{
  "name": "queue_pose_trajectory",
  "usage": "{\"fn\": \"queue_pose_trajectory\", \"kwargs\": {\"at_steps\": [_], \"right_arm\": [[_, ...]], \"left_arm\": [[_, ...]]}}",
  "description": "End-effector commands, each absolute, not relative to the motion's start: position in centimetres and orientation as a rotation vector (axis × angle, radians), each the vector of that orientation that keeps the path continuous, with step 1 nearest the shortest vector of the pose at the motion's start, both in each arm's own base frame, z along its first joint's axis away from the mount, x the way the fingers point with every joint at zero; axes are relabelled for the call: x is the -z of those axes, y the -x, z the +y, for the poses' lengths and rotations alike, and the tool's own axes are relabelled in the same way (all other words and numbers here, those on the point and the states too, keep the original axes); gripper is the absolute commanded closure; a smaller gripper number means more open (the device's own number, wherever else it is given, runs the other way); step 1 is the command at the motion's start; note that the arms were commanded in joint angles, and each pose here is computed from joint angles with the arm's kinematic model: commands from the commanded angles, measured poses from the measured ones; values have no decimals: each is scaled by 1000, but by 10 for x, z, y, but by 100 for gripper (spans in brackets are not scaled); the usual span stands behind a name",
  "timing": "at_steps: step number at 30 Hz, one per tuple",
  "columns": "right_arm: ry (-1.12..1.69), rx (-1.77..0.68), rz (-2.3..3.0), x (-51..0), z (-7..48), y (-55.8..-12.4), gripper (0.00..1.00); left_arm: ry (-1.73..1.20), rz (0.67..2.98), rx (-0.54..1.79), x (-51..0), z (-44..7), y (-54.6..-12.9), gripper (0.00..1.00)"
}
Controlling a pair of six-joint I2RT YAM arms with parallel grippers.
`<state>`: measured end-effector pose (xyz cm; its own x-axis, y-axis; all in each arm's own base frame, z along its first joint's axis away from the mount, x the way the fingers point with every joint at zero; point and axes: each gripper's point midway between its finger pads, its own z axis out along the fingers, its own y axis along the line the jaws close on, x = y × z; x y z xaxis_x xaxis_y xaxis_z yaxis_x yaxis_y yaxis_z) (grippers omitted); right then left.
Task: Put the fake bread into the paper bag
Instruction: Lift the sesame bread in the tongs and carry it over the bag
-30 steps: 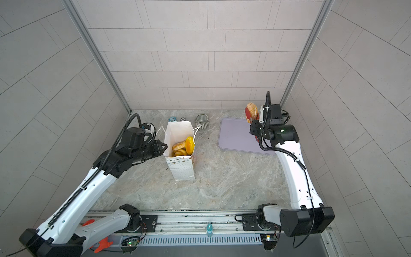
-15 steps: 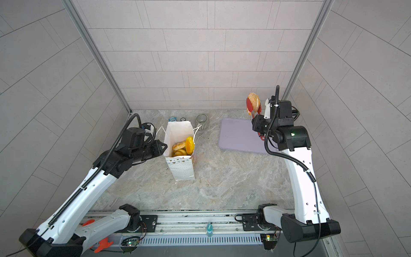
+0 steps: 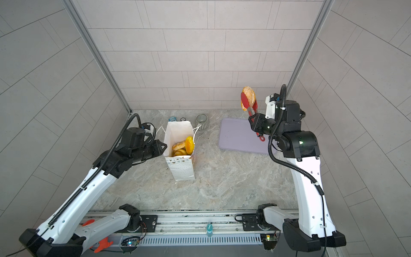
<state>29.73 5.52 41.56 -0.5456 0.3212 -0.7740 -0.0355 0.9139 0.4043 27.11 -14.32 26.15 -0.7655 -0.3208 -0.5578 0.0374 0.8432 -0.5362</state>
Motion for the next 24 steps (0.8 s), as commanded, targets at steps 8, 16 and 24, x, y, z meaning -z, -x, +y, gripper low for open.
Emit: {"fn": "queue_pose_trajectory", "kwargs": {"at_steps": [8,16,24], "right_arm": [[-54,-583,2004,-450,98,-283,58],[88,-607,2022,-450,142,-273,58],[197,-630,2026,-450,181,-263,58]], "left_arm": [[223,2323,693,-271,-139,-272,83],[230,2324,684,-270,-137,-271,83],[234,2323,682,-270,-136,-270,83]]}}
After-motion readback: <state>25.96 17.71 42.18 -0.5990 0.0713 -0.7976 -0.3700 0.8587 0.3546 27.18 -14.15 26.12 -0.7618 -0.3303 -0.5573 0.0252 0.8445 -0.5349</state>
